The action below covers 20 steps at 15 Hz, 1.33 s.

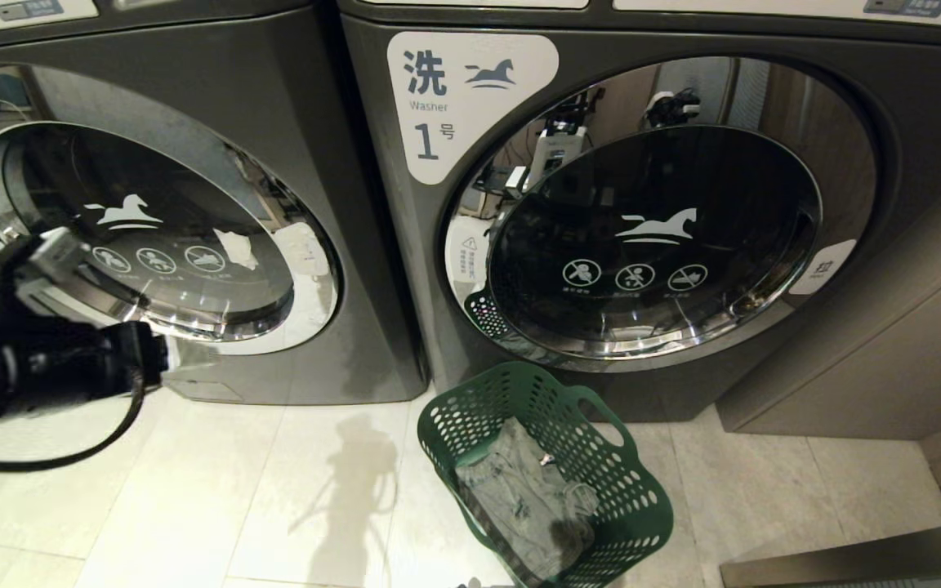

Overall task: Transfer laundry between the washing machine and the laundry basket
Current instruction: Open the lid of the washing machine

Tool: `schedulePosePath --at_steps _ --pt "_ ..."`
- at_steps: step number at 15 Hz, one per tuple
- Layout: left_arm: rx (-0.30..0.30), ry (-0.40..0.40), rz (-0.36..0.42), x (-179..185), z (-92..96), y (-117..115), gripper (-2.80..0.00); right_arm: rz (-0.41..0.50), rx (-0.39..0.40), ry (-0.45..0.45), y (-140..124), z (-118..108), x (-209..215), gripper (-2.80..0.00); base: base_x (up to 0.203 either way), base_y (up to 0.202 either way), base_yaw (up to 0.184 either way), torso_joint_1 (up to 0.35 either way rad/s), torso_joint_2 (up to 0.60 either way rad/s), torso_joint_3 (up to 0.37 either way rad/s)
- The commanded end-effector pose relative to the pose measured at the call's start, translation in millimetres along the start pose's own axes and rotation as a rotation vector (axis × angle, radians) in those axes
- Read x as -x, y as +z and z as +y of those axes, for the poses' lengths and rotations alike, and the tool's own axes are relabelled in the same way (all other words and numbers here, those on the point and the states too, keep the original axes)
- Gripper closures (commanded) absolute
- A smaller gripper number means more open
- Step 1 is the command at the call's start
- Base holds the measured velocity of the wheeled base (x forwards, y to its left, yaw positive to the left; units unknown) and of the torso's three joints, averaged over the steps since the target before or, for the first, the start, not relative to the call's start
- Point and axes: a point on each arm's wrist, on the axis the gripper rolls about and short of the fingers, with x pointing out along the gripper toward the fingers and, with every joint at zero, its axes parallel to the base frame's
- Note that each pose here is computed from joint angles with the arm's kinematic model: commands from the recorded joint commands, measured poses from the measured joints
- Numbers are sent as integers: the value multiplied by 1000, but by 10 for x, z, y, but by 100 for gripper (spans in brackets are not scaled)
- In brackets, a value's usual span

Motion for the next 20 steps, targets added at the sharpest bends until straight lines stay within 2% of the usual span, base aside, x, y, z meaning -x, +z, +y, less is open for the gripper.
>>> schedulePosePath --at_steps 1,3,5,7,9,10,12,15,16,18,20 --pt "-22 -24 40 -657 16 25 -280 0 1 0 -1 0 0 0 0 0 0 0 0 0" --pt "-53 -119 -39 -1024 58 70 -280 0 1 0 1 0 0 0 0 0 0 0 0 0" --pt "-61 -180 -135 -1291 255 128 -280 0 0 0 -1 0 0 0 0 0 0 0 0 0" --pt "-84 -247 -194 -1392 495 181 -280 0 1 0 0 1 0 0 0 0 0 0 0 0" --pt "-118 -304 -237 -1361 551 274 -280 0 0 0 1 0 0 0 0 0 0 0 0 0" --pt "-142 -341 -250 -1376 578 318 -280 -1 0 1 2 0 1 0 0 0 0 0 0 0" --pt "-242 -422 -293 -1432 573 342 -280 -1 0 -1 2 0 1 0 0 0 0 0 0 0" --pt "-393 -440 -391 -1441 511 308 -280 -1 0 1 3 0 1 0 0 0 0 0 0 0" --pt "-424 -435 -411 -1465 518 269 -280 1 1 0 -1 0 0 0 0 0 0 0 0 0" --pt "-461 -426 -446 -1447 522 200 -280 0 0 0 0 0 0 0 0 0 0 0 0 0" --pt "-460 -417 -444 -1413 551 133 -280 -2 2 0 4 0 1 0 0 0 0 0 0 0"
